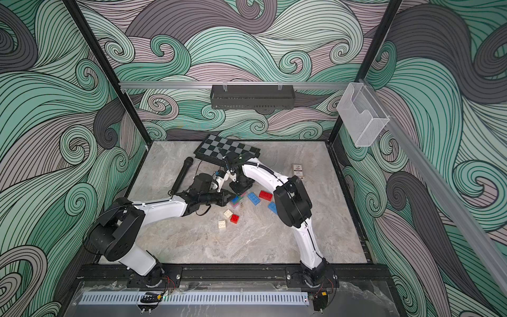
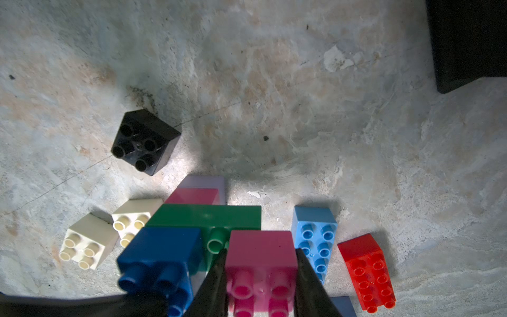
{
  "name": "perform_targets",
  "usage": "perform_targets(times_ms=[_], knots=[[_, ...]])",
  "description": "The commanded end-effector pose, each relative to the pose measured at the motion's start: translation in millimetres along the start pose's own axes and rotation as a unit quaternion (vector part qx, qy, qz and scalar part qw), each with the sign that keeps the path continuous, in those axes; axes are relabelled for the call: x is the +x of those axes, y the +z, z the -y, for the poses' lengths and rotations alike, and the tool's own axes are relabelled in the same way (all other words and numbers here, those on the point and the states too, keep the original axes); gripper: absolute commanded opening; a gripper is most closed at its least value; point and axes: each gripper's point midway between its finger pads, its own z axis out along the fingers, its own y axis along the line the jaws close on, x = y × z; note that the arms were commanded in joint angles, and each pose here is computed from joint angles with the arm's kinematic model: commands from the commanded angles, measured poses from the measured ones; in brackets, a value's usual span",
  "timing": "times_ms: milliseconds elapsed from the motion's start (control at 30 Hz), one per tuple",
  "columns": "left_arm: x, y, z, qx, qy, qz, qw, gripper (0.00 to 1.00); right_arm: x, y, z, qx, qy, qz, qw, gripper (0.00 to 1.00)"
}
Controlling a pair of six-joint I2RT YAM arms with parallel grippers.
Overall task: Assemble the letter p with lego
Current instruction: Assemble the lego brick with the lego brick.
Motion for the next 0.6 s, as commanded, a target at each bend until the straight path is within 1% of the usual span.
perform_targets(times_ms=[0, 133, 300, 567], knots=[[60.0, 5.5, -28.5, -0.046, -0.042, -0.091, 0.994, 0.00, 32.9, 24.9, -13.0, -0.008, -0.002, -0.077, 0.997, 0.33], [59.4, 5.5, -28.7, -0.046, -0.042, -0.090, 0.994, 0.00, 30.5, 21.2, -12.4, -0.006, -0.001, -0.071, 0.997, 0.41], [59.5, 5.7, -28.5, -0.046, -0.043, -0.091, 0.994, 0.00, 28.2, 18.0, -12.3, -0.006, 0.000, -0.065, 0.998, 0.47], [59.8, 6.4, -28.6, -0.045, -0.043, -0.092, 0.994, 0.00, 27.1, 15.6, -12.0, -0.006, 0.000, -0.062, 0.998, 0.49]])
